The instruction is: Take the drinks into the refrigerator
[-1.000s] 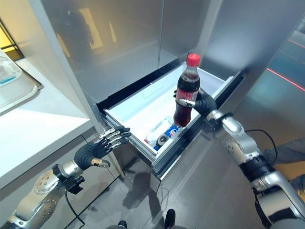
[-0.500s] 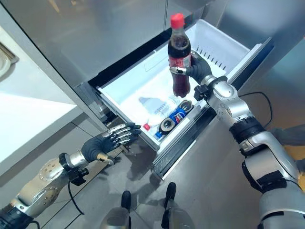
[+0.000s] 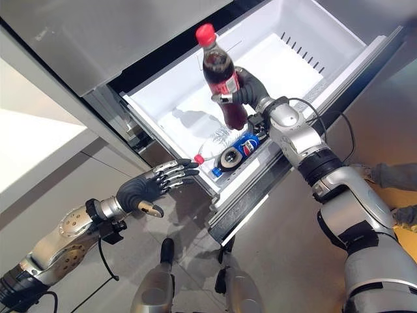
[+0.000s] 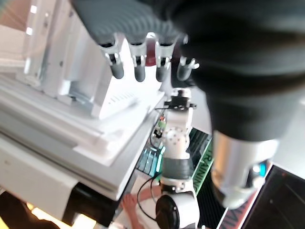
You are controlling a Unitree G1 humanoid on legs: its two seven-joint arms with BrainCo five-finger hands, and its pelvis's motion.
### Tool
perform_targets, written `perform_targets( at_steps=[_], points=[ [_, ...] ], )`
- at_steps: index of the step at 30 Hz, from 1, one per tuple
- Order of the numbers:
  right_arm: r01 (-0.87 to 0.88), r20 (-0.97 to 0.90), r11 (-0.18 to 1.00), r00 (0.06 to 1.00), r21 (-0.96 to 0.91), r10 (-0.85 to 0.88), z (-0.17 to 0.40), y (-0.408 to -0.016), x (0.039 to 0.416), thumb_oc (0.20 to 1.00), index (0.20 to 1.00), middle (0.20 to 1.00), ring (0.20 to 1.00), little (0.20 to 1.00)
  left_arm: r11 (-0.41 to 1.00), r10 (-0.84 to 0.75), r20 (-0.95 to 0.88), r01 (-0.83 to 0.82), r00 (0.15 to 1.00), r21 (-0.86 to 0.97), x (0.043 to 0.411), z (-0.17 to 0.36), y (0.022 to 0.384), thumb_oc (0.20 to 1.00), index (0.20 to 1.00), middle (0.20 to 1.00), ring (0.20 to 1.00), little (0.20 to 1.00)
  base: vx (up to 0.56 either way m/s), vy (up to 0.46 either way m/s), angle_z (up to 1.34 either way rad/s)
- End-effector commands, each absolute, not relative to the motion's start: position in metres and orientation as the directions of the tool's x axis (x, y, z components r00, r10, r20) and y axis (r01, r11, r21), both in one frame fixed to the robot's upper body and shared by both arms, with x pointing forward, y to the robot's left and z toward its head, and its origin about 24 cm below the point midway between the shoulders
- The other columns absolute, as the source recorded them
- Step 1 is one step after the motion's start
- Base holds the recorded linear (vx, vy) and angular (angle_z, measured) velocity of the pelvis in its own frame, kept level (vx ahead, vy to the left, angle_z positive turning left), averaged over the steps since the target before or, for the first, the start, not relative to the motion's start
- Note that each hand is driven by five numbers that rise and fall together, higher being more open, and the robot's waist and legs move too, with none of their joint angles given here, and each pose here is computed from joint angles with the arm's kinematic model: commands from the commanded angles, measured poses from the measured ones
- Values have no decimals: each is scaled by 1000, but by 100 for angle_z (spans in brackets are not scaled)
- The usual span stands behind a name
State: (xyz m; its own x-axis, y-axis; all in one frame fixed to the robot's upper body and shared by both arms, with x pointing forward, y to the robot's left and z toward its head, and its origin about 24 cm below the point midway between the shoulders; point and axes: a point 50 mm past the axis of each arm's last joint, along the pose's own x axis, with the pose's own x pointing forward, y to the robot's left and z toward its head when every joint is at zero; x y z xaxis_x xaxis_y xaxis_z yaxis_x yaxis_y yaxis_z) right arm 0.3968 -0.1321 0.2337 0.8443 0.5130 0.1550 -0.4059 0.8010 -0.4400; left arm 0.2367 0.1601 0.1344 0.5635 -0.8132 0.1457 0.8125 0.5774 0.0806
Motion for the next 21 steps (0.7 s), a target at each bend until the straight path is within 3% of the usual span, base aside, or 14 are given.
perform_targets(
  at_steps=[1,5,6,7,10,11,15,16,17,18,19,21],
  points=[
    [-312,336,744,743,-591,579,306,-120,387,200,200,200,200,200,489,-862,229,861,453,137,215,153,146,1000,1000,1000,1000,1000,-50,-15,1],
    [-198,242,581,770,-790,591,299,-125,388,200,200,200,200,200,481,-869,222,862,443,160,214,157,148,1000,1000,1000,1000,1000,-56,-29,5],
    [-125,195,439,765,-889,614,300,-123,384,200,200,200,200,200,478,-870,221,862,440,167,213,158,148,1000,1000,1000,1000,1000,-57,-28,7],
    [-124,195,438,765,-890,614,300,-123,384,200,200,200,200,200,478,-870,222,862,440,167,213,158,148,1000,1000,1000,1000,1000,-50,-33,7],
    [-39,153,285,769,-958,620,300,-125,382,200,200,200,200,200,481,-868,223,861,443,165,213,157,149,1000,1000,1000,1000,1000,-48,-33,14],
    [0,116,183,775,-983,622,299,-123,383,200,200,200,200,200,478,-870,224,862,439,168,213,158,149,1000,1000,1000,1000,1000,-51,-41,18],
    [110,52,-59,790,-992,610,300,-120,383,200,200,200,200,200,493,-862,230,852,451,175,213,159,149,1000,1000,1000,1000,1000,-30,-28,11],
    [112,52,-60,790,-992,611,300,-119,384,200,200,200,200,200,494,-862,231,852,452,175,213,159,149,1000,1000,1000,1000,1000,-15,-11,7],
    [147,13,-175,801,-974,599,298,-119,385,200,200,200,200,200,497,-860,229,850,455,177,213,159,149,1000,1000,1000,1000,1000,-13,-24,4],
    [222,-41,-371,809,-902,586,297,-117,384,200,200,200,200,200,510,-853,228,841,469,180,213,158,151,1000,1000,1000,1000,1000,-12,-24,3],
    [225,-41,-374,809,-900,586,297,-117,384,200,200,200,200,200,511,-852,231,840,469,180,213,159,151,1000,1000,1000,1000,1000,0,0,0],
    [257,-80,-499,826,-828,558,293,-119,386,200,200,200,200,200,518,-848,230,837,477,176,213,158,151,1000,1000,1000,1000,1000,-9,-19,0]
  ],
)
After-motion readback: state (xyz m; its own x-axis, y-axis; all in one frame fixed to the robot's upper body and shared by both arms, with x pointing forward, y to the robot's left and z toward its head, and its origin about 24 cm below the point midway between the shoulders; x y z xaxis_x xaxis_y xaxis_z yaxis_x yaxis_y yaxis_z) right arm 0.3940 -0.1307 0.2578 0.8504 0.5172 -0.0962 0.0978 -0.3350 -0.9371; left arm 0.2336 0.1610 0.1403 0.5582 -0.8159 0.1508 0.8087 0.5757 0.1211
